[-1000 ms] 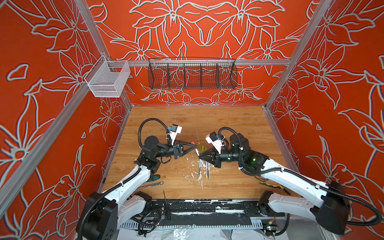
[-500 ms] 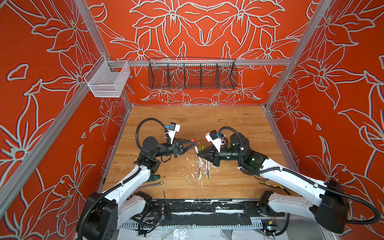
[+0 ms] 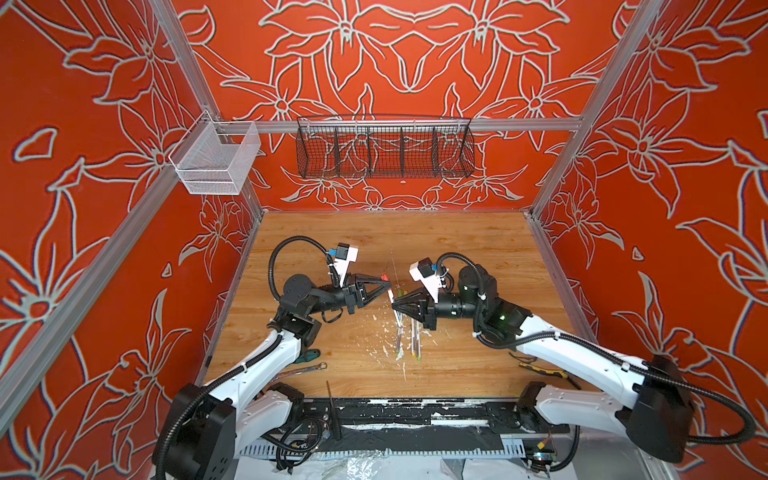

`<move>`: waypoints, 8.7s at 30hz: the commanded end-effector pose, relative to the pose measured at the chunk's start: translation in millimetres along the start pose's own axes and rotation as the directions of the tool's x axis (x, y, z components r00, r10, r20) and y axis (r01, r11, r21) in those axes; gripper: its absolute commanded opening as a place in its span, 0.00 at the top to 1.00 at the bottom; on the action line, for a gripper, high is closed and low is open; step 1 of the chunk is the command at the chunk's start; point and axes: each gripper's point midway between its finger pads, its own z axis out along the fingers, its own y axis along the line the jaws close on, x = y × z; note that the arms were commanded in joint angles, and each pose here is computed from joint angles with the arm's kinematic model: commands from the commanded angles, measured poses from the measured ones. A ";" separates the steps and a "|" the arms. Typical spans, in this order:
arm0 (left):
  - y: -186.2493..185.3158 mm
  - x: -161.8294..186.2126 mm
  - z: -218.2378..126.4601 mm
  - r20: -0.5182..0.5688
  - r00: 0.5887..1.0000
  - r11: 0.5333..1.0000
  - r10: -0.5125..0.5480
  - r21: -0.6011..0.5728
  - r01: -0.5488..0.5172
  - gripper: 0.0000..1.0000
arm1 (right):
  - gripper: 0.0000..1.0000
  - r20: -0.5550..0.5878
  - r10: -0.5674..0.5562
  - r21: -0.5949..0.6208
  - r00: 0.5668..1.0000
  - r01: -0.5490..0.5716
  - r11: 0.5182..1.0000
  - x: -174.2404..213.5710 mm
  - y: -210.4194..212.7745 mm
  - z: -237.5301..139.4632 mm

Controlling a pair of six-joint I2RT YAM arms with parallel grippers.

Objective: Insert the pens into the pen caps

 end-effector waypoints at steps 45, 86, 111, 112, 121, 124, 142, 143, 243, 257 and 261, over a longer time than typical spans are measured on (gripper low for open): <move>-13.6 60.1 8.8 -0.246 0.969 0.999 0.038 -0.009 -0.041 0.94 | 1.00 0.157 -0.106 0.124 0.982 0.087 0.989 -76.6 6.0 -20.2; -38.4 12.8 -5.9 -0.090 0.980 0.984 0.175 -0.002 -0.176 0.52 | 0.99 -0.046 -0.063 -0.254 0.997 0.050 0.966 -38.9 57.0 -7.1; -37.1 8.9 -8.4 -0.071 0.980 0.982 0.186 -0.019 -0.187 0.75 | 0.99 -0.094 -0.051 -0.285 0.994 0.022 0.958 -27.2 59.9 -4.0; -37.3 9.0 -8.4 -0.071 0.980 0.982 0.185 -0.018 -0.187 0.77 | 0.99 -0.095 -0.049 -0.283 0.994 0.020 0.959 -26.7 59.6 -3.6; -36.7 10.9 -7.8 -0.080 0.980 0.983 0.182 -0.011 -0.184 0.94 | 0.98 -0.096 -0.046 -0.284 0.994 0.017 0.959 -26.5 60.4 -2.4; -36.3 11.5 -7.4 -0.083 0.980 0.983 0.180 -0.006 -0.181 1.00 | 0.90 -0.091 -0.039 -0.282 0.995 0.012 0.959 -28.1 60.2 -2.0; -41.0 6.7 -12.9 -0.052 0.977 0.978 0.207 -0.016 -0.208 1.00 | 0.57 -0.123 0.019 -0.238 0.992 -0.048 0.970 -12.0 41.2 12.3; -41.2 6.6 -12.8 -0.052 0.977 0.978 0.207 -0.016 -0.208 1.00 | 0.59 -0.121 0.021 -0.233 0.992 -0.049 0.971 -11.7 39.8 12.6; -55.6 36.7 3.6 -0.226 0.962 0.981 0.152 0.156 -0.119 1.00 | 1.00 0.210 -0.294 0.128 0.932 0.272 0.954 -170.9 52.9 -23.9; -52.8 39.1 4.7 -0.231 0.962 0.982 0.148 0.150 -0.115 1.00 | 1.00 0.275 -0.381 0.195 0.883 0.337 0.921 -218.2 61.3 -45.1; -53.2 37.7 4.8 -0.229 0.961 0.982 0.152 0.146 -0.121 1.00 | 1.00 0.204 -0.353 0.145 0.913 0.329 0.933 -203.0 57.6 -32.6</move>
